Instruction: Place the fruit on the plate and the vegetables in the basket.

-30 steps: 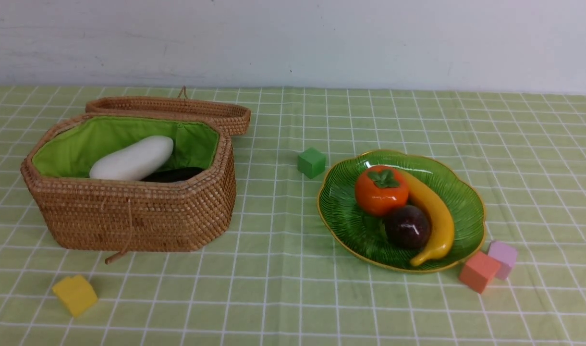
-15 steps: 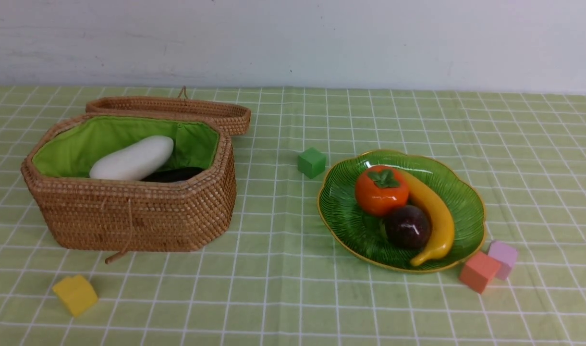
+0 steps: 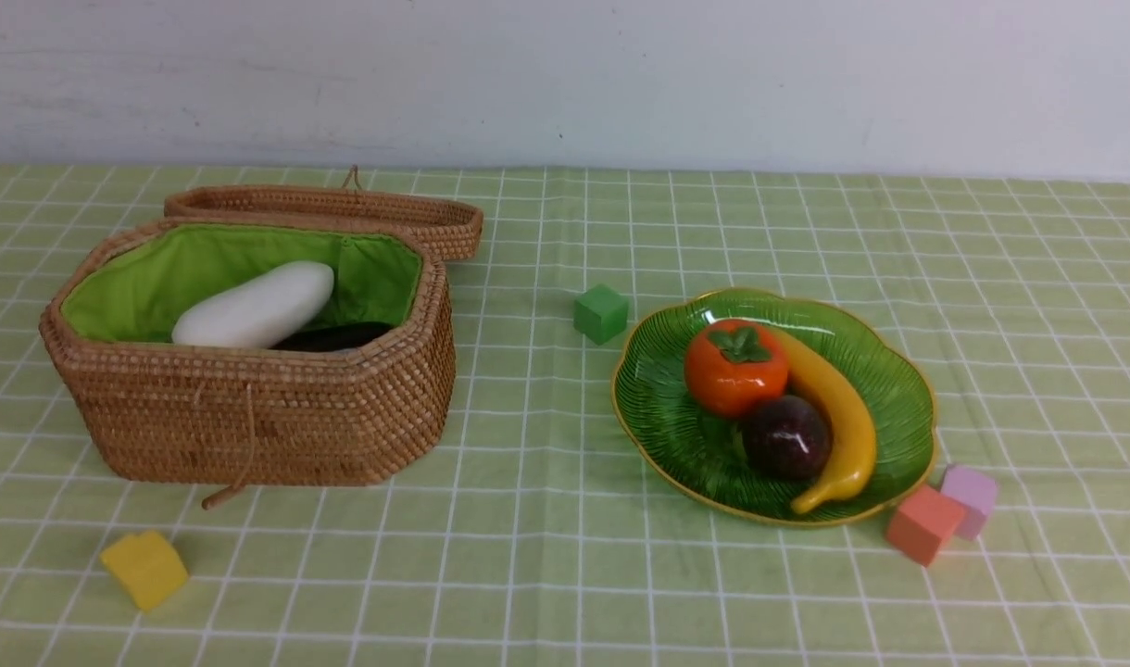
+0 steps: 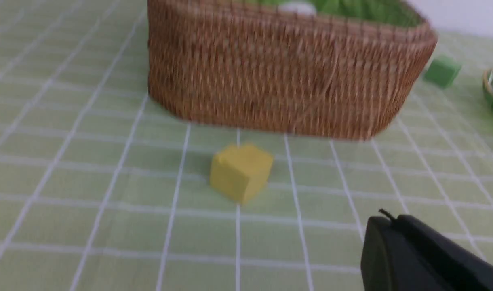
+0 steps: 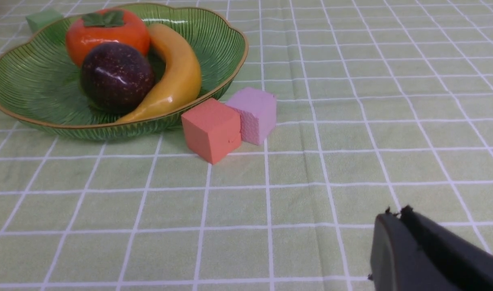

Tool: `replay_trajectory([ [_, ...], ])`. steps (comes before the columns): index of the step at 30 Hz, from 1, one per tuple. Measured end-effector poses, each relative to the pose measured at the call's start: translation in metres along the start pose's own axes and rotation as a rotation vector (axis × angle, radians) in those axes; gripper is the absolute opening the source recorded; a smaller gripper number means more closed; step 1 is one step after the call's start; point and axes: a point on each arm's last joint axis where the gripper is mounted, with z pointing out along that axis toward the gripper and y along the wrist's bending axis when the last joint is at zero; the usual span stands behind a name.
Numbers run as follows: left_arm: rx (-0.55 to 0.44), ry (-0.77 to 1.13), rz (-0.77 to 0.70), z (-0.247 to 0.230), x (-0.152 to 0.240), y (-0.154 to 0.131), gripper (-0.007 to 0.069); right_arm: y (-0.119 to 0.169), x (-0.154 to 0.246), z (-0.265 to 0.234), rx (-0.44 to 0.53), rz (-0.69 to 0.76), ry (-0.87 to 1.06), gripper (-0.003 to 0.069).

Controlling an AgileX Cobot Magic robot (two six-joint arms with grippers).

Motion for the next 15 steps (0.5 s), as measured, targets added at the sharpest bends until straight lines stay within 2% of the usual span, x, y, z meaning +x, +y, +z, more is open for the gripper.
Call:
replay_trajectory([
  [4,0.001,0.038,-0.046,0.0002,0.004,0.0,-0.0013,0.0,0.0,0.0,0.0,0.0,0.0,0.0026],
  [15,0.002,0.038,-0.057,0.0002,0.004,-0.0001,-0.0013,0.0,0.0,0.0,0.0,0.0,0.0,0.0033],
])
